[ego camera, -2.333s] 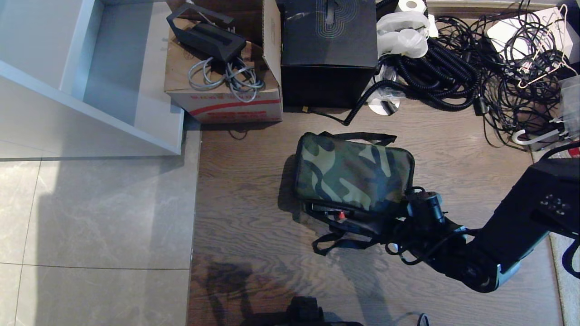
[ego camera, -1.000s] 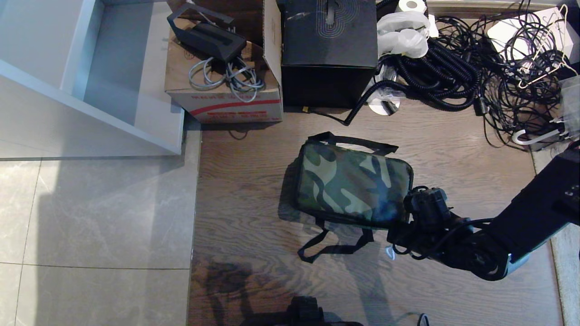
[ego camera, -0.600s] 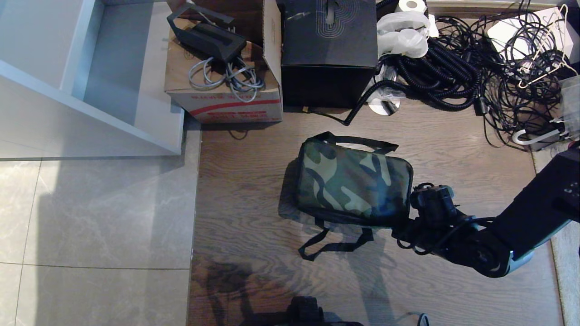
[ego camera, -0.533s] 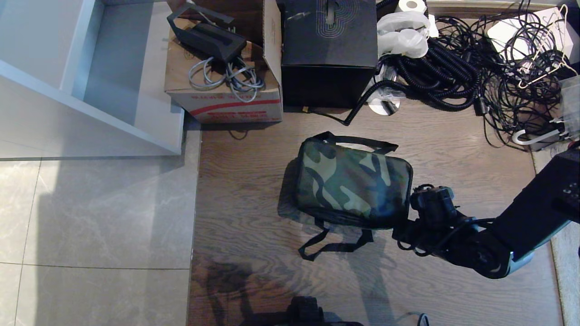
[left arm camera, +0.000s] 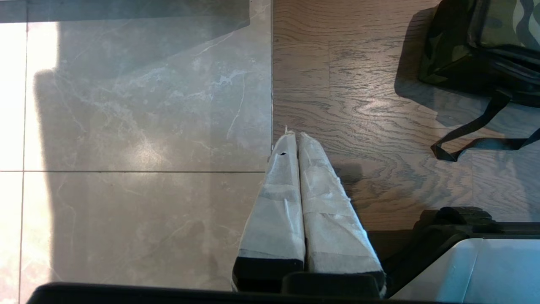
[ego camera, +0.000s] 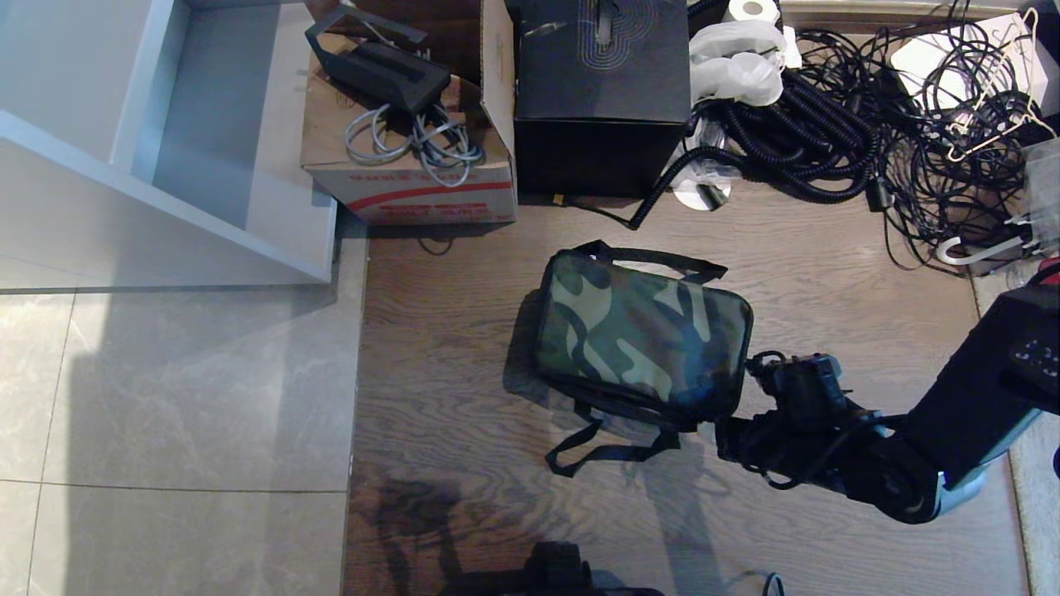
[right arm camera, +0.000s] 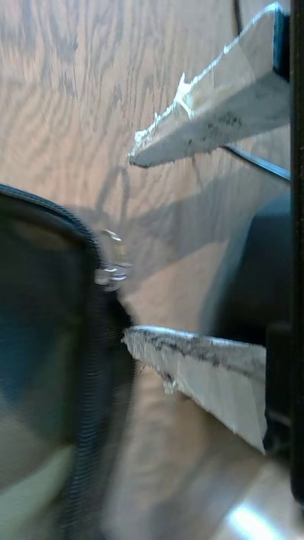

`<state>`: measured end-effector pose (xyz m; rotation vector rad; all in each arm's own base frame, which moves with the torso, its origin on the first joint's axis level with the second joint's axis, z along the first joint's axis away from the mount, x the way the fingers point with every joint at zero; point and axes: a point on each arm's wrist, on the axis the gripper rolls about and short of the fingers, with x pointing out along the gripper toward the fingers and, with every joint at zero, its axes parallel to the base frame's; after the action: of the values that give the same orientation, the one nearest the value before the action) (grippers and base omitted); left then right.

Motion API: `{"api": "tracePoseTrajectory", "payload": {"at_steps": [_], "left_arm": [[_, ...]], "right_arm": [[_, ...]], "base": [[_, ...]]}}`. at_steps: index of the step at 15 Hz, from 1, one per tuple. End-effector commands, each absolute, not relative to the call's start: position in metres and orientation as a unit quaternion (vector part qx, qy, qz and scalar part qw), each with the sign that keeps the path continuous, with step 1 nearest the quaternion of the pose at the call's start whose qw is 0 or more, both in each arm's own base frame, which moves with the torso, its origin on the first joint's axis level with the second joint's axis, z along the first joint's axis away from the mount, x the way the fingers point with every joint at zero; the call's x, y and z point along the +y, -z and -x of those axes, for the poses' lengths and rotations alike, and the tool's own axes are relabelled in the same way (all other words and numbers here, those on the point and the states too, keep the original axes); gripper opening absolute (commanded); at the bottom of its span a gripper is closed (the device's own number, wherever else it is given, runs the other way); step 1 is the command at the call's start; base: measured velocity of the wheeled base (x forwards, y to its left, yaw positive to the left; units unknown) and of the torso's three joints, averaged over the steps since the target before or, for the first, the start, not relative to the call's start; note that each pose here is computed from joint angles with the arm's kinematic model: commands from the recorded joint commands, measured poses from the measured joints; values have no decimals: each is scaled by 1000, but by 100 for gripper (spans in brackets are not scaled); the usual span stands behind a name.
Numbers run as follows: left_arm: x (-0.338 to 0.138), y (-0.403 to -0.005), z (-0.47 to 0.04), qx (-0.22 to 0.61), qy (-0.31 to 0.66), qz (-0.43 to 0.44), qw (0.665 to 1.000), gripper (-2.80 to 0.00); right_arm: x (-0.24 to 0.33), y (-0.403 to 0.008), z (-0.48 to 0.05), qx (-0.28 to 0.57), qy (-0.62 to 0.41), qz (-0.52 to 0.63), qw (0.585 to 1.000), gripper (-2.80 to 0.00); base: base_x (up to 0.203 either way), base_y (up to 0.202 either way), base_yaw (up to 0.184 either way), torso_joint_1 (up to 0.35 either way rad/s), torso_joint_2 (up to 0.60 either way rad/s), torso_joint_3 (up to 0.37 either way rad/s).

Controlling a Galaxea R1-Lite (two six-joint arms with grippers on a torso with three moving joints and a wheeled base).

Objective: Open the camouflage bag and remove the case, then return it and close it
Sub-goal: Open the top of the storage box

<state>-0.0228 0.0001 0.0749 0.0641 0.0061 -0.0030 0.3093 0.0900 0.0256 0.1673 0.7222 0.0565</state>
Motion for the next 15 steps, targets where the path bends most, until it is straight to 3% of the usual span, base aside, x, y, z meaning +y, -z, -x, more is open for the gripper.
{"api": "tracePoseTrajectory", "payload": {"at_steps": [1,5,9,15], "left_arm": [[0,-75,23,3,2,-32,999,-280],[0,-75,23,3,2,-33,999,-280],[0,-75,23,3,2,-32,999,-280],[0,-75,23,3,2,-32,999,-280]], "right_arm": [[84,-22,-306,345,-46,-66,935,0],[70,-27,-308,315,-90,-29,944,0],[67,-11,-304,325,-98,-8,941,0],[69,12,-318,271,-81,0,959,0]], "base": [[0,0,0,0,0,0],[0,0,0,0,0,0],[0,0,0,0,0,0],[0,0,0,0,0,0]]}}
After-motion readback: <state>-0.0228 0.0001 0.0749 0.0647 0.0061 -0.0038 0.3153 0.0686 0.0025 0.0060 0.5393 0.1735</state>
